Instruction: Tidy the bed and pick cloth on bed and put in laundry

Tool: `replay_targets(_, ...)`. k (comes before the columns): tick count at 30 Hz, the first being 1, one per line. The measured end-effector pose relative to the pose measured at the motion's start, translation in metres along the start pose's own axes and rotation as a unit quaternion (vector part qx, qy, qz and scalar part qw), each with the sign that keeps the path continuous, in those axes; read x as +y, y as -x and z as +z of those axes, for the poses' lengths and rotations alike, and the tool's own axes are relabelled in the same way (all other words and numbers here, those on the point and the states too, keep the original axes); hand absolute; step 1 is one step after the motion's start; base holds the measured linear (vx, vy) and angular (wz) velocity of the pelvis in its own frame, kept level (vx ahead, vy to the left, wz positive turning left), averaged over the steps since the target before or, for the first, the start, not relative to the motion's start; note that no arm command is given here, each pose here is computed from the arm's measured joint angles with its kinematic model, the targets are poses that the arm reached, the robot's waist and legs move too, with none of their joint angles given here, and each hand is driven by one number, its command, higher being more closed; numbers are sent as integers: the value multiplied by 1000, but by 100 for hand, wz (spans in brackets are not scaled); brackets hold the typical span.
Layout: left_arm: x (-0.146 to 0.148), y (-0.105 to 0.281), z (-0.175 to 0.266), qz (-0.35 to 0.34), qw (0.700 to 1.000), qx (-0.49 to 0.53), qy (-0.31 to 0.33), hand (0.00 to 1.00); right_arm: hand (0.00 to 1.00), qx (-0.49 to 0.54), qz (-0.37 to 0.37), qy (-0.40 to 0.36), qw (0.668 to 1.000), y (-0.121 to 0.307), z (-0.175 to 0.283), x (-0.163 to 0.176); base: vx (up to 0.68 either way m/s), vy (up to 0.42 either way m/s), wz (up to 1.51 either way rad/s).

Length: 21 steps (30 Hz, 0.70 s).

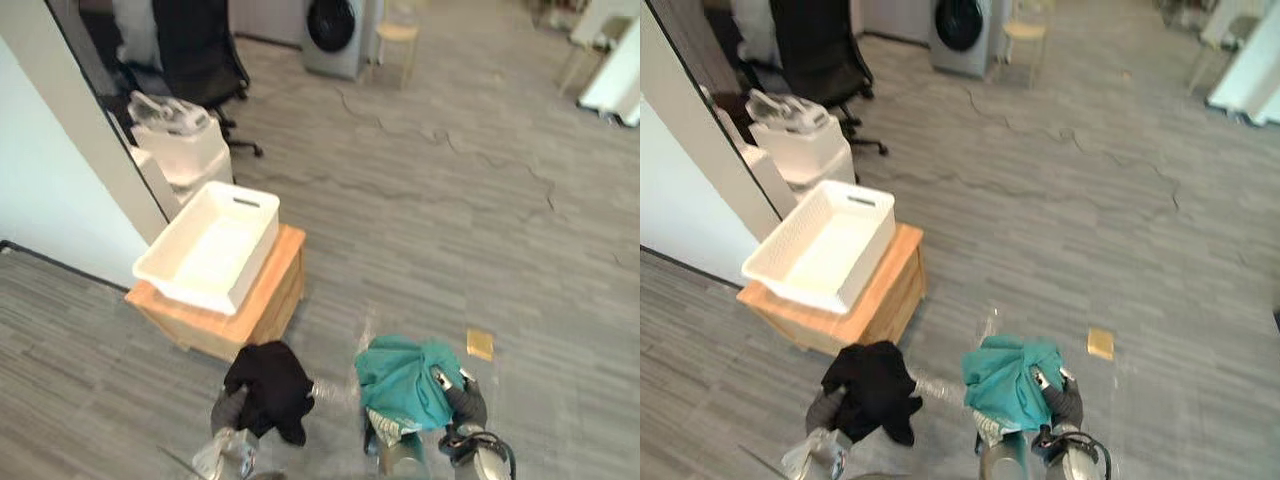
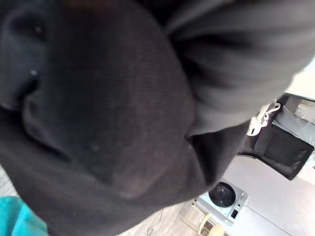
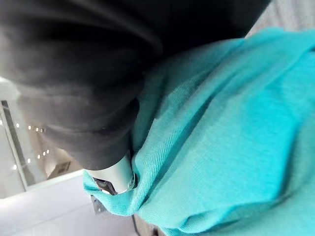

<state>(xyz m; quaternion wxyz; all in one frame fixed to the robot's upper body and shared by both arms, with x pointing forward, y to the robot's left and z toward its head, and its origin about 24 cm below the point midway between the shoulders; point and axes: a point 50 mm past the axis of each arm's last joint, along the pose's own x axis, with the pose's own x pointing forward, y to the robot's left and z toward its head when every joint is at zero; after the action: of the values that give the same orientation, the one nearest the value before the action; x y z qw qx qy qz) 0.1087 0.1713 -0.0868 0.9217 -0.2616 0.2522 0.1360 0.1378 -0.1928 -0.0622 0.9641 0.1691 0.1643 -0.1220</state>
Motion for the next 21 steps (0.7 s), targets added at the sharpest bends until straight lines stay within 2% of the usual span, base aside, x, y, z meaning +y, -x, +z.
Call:
replay_targets(4,-27,-12,-5,-23,998,1,53,100,100,-22,40,29,999,-19,16,1,549,-339,-7)
replay_targets(10,-33,-15,4,-55,996,-13,65,100,100,-37,66,80,994,-22,25,-7,476,-292,51)
replay_targets(14,-51,-15,3,-89,994,-16,63,100,100,-40,77,99,991,-25,28,-4,390,-167,110)
replay_targets(18,-47,-14,2,-86,995,-10,57,100,100,-37,81,100,991,-28,26,2,282,-10,119)
replay_targets(21,-34,-15,3,-91,996,9,0,100,100,-23,54,72,996,-25,12,7,369,-45,170)
